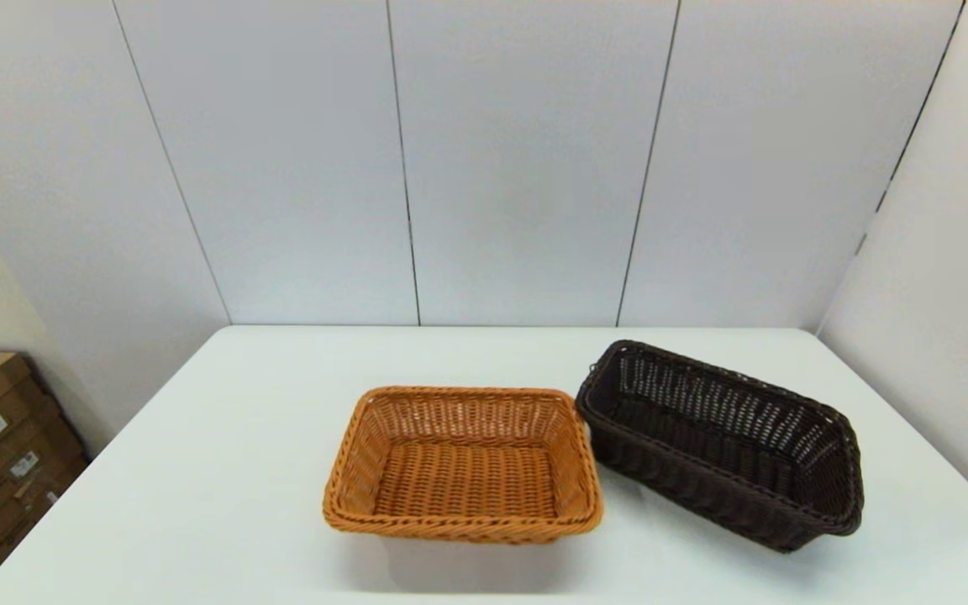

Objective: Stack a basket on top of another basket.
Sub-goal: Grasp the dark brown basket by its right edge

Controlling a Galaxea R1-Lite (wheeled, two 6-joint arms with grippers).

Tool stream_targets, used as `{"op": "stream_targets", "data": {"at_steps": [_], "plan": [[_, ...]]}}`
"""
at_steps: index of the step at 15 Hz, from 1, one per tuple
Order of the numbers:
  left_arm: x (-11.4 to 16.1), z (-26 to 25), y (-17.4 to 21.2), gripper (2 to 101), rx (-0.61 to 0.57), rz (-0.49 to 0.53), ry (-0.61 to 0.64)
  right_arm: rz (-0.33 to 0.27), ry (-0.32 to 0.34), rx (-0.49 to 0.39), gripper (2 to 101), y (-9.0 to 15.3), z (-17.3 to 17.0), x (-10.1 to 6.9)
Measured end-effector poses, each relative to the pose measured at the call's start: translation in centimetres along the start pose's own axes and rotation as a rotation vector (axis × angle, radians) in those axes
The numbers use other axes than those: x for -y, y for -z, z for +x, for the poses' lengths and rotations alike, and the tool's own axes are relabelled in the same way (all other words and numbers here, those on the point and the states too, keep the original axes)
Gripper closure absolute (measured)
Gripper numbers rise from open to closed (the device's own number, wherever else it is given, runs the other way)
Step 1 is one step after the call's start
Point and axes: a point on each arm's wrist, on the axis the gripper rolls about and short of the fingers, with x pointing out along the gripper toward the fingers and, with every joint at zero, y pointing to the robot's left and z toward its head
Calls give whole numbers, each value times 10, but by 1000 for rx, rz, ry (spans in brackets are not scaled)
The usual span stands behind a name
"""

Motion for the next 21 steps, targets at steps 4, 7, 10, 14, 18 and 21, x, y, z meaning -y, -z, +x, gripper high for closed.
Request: {"op": "stream_targets", "data": {"at_steps": [4, 7, 10, 14, 18, 21], "plan": [[0, 0, 0, 54, 0, 1, 0, 10, -22, -85, 43, -65, 35, 3], [0, 0, 0, 54, 0, 0, 0, 19, -28, -213, 43, -94, 84, 6], [0, 0, 0, 54, 1, 0, 0, 45, -26, -416, 43, -96, 140, 9], [0, 0, 0, 54, 0, 0, 0, 206, 18, -786, 43, -80, 185, 10], [0, 0, 0, 54, 0, 0, 0, 310, 87, -964, 43, -68, 231, 12], [0, 0, 0, 54, 1, 0, 0, 376, 138, -1069, 43, -63, 263, 13]]}}
